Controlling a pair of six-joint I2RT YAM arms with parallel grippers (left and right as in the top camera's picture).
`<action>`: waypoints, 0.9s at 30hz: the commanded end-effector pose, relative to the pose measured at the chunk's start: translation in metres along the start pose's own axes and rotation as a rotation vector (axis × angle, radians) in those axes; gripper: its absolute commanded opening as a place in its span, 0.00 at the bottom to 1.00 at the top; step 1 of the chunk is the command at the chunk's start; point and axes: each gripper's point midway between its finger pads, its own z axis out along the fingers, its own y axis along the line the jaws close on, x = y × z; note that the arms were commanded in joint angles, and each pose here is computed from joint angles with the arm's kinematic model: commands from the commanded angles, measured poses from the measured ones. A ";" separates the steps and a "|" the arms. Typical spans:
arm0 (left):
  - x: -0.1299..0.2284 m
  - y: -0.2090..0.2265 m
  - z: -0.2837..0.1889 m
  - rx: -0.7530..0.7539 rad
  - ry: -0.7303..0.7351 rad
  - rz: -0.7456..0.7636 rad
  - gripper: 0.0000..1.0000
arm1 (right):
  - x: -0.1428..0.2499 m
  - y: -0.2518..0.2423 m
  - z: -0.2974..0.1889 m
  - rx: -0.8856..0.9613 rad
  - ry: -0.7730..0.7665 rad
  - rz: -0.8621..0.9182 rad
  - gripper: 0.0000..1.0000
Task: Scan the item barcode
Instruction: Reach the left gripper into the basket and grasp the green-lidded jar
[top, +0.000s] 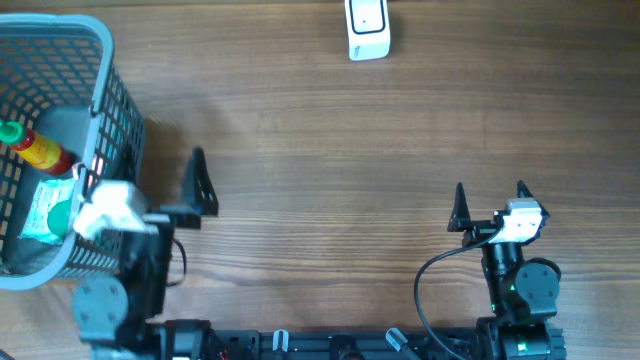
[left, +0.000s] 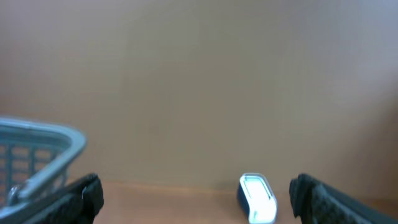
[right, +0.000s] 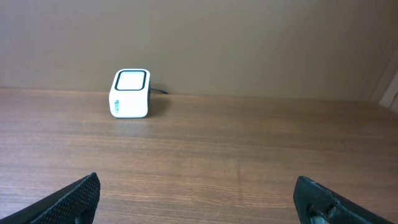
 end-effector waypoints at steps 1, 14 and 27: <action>-0.035 0.017 0.028 -0.141 0.071 -0.004 1.00 | -0.001 0.002 0.000 -0.012 -0.002 -0.019 1.00; -0.004 0.015 0.106 -0.153 0.525 -0.028 1.00 | -0.001 0.002 0.000 -0.012 -0.002 -0.020 1.00; -0.052 0.114 0.098 -0.629 0.310 -0.233 1.00 | -0.001 0.002 0.000 -0.012 -0.002 -0.019 1.00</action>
